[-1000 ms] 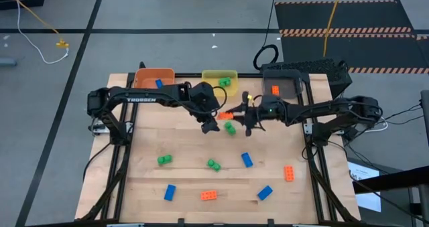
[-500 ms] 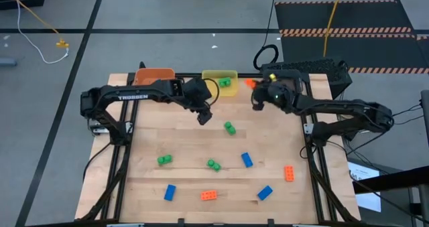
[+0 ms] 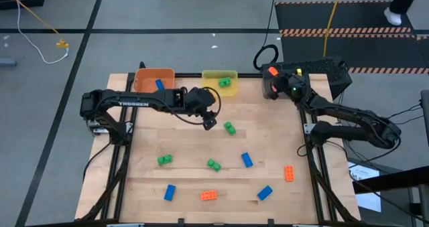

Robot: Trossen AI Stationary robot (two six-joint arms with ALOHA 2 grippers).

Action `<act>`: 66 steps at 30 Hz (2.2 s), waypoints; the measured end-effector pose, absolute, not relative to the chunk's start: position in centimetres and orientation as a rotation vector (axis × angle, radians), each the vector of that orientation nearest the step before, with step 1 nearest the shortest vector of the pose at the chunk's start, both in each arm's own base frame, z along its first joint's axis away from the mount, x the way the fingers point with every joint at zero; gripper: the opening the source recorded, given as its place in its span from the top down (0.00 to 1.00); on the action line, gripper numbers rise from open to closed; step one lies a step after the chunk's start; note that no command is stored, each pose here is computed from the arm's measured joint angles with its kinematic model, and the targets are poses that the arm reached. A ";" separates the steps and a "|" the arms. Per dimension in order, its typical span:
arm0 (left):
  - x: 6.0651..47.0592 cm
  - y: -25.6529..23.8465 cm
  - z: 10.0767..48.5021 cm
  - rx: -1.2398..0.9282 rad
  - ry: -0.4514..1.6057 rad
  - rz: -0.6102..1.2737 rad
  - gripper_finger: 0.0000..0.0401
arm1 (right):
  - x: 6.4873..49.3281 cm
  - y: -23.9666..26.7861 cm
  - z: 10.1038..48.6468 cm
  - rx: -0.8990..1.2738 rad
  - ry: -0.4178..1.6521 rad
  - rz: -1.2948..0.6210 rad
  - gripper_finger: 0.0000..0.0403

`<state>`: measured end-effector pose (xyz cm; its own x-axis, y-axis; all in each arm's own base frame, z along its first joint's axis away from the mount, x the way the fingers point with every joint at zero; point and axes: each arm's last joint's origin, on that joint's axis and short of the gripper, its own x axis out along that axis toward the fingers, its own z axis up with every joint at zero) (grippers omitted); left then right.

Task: Sort & place blocks by color
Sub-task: Put the orange game piece into the black bin, then put the green game piece into the yellow bin

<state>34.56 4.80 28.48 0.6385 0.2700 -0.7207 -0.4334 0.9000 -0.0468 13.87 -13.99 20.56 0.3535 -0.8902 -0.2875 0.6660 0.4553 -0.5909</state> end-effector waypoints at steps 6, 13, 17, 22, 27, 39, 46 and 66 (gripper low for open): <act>35.0 4.6 28.9 -0.197 0.725 0.382 0.44 | 12.9 -14.4 20.4 -0.335 0.605 -1.112 0.70; 35.0 4.6 28.9 -0.201 0.722 0.385 0.44 | 12.6 -14.6 20.4 -0.288 0.580 -1.139 0.56; 35.0 4.6 28.9 -0.204 0.722 0.386 0.44 | 12.7 -14.7 20.5 -0.279 0.555 -1.147 0.48; 35.4 5.1 28.3 -0.208 0.730 0.400 0.44 | 13.1 -14.5 20.9 -0.239 0.458 -1.103 0.43; 37.0 5.9 25.8 -0.179 0.776 0.347 0.44 | 14.0 -14.0 21.5 -0.208 0.329 -0.923 0.42; 40.8 8.0 21.3 -0.003 1.002 0.194 0.44 | 14.3 -13.6 22.4 -0.262 0.254 -0.887 0.42; 43.1 8.5 21.9 0.053 1.057 0.102 0.44 | 14.3 -13.7 22.7 -0.284 0.227 -0.891 0.42; 45.0 7.6 17.6 0.112 1.121 -0.037 0.44 | 14.1 -13.1 23.6 -0.298 0.168 -0.865 0.42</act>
<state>44.99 7.57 17.59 0.4349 0.0273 -0.9000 0.0859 0.9937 0.0716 14.10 -13.06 23.58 0.6392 -0.7686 -0.0247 0.7222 0.6111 -0.3241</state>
